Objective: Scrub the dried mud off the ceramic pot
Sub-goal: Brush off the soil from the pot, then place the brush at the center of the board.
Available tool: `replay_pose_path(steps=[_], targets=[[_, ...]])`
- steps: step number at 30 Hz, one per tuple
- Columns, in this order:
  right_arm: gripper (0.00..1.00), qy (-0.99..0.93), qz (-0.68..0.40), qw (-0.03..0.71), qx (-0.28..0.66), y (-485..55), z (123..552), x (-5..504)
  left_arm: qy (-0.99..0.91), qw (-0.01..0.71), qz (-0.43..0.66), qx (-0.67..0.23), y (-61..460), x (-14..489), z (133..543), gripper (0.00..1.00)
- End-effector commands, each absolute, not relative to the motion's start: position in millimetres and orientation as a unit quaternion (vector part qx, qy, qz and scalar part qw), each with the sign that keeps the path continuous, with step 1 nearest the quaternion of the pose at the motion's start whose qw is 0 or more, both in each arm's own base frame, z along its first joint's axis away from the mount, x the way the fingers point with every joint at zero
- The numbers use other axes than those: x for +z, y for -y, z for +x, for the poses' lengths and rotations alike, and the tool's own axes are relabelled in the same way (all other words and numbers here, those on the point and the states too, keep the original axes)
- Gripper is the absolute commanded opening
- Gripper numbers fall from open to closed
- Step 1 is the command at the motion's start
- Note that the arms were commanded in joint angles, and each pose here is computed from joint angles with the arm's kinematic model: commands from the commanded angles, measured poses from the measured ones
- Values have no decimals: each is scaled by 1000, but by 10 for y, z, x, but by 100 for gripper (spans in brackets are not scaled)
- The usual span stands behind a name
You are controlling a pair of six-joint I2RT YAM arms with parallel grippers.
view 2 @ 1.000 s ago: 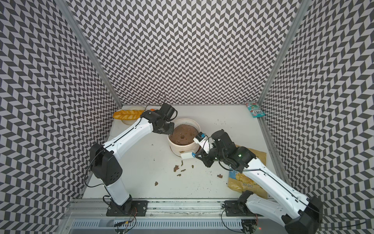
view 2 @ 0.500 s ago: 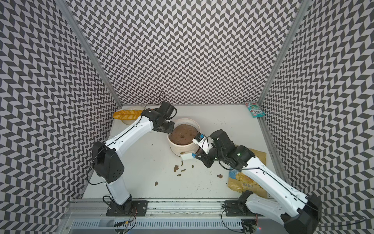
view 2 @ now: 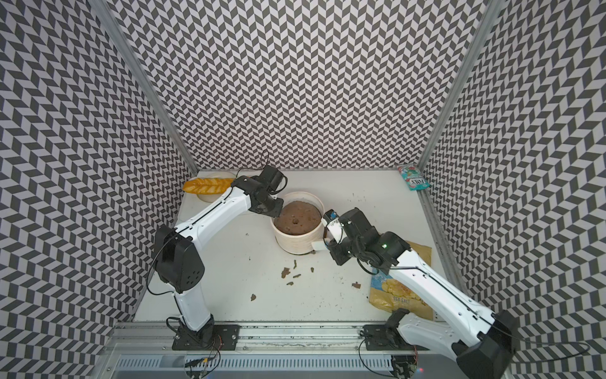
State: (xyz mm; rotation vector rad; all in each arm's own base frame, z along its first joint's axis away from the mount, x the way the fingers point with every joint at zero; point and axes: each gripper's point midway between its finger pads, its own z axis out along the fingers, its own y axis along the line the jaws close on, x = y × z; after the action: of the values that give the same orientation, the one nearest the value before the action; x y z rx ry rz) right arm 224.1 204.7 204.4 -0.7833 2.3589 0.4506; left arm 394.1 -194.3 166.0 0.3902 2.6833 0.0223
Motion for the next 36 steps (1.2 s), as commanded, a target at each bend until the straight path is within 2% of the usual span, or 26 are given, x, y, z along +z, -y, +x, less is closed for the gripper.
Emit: replay_pose_path(steps=[1, 8, 13, 17, 21, 26, 31, 36], targets=[[0, -877, -275, 354, 175, -2025, 2312, 2363, -962, 231, 142, 4, 1947, 1795, 4026, 28], [0, -880, -233, 391, 135, -1843, 2442, 2484, -961, 239, 142, 0, 1965, 1861, 4053, 36], [0, -877, -115, 461, 78, -1469, 2711, 2573, -955, 266, 132, -3, 1954, 2087, 4096, 55], [0, -846, -59, 514, 131, -1513, 2825, 2649, -943, 310, 113, -25, 1954, 2390, 4193, 66], [0, -829, -31, 534, 164, -1591, 2966, 2369, -926, 368, 75, -36, 1777, 2618, 4320, 79], [0, -821, -5, 544, 172, -1635, 3134, 2032, -884, 463, -3, -69, 1384, 2835, 4366, 86], [0, -852, 1, 502, 146, -1604, 3306, 1468, -849, 520, -61, -76, 915, 2543, 4153, 91], [2, -867, 4, 482, 123, -1527, 3341, 1136, -836, 540, -84, -40, 639, 2156, 3967, 97]])
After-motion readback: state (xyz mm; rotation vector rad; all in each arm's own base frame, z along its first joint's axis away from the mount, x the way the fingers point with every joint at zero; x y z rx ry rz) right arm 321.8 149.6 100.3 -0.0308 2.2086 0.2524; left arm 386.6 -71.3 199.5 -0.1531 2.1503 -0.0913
